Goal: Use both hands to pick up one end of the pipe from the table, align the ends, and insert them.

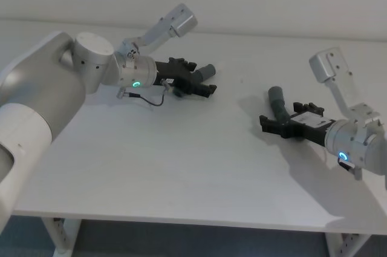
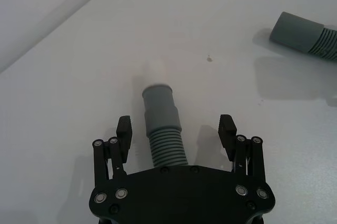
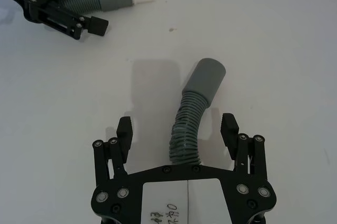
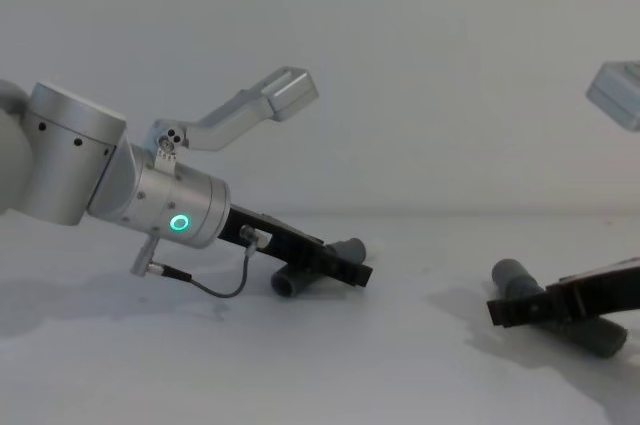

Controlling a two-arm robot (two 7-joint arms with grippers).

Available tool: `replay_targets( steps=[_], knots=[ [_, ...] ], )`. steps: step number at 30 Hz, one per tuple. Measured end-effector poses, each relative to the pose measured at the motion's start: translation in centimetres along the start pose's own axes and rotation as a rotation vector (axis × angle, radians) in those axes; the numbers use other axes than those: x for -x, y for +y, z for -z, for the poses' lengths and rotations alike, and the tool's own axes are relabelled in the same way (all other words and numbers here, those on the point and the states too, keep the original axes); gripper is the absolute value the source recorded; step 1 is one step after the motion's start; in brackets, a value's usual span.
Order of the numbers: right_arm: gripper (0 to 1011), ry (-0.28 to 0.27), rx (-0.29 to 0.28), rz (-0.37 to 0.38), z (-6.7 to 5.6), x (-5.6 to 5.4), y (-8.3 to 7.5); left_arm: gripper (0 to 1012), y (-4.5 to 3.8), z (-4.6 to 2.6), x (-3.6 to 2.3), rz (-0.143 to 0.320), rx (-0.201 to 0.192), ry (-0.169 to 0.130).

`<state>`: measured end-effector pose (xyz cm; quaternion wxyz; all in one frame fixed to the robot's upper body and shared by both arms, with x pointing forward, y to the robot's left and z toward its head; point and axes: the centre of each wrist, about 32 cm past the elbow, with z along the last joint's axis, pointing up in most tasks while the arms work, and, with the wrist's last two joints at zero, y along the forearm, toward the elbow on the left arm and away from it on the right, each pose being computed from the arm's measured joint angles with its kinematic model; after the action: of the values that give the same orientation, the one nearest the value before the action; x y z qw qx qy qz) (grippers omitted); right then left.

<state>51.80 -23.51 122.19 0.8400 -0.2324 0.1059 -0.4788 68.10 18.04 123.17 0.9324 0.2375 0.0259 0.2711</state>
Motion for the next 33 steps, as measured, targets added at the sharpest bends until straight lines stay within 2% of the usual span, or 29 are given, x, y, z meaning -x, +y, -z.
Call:
replay_targets(
  steps=[15,17,22,23,26,28,29,33],
  knots=[
    [1001,0.004,0.013,-0.004,0.16,0.08,0.36,1001,0.21,0.21,0.07,0.004,-0.007,0.014],
    [987,0.005,0.014,-0.005,0.18,0.09,0.39,974,0.25,0.24,0.07,0.004,-0.008,0.015],
    [900,0.006,0.015,-0.005,0.19,0.09,0.43,888,0.28,0.28,0.08,0.004,-0.009,0.017],
    [855,0.006,0.015,-0.005,0.19,0.09,0.44,834,0.29,0.29,0.08,0.004,-0.009,0.017],
    [793,0.007,0.015,-0.005,0.19,0.08,0.45,747,0.32,0.32,0.07,0.003,-0.01,0.018],
    [712,0.007,0.015,-0.005,0.18,0.08,0.46,708,0.33,0.33,0.07,0.004,-0.01,0.018],
    [692,0.007,0.015,-0.005,0.19,0.08,0.46,650,0.33,0.33,0.08,0.004,-0.01,0.018],
    [571,0.008,0.015,-0.005,0.19,0.07,0.47,553,0.33,0.35,0.09,0.004,-0.011,0.019]
  ],
)
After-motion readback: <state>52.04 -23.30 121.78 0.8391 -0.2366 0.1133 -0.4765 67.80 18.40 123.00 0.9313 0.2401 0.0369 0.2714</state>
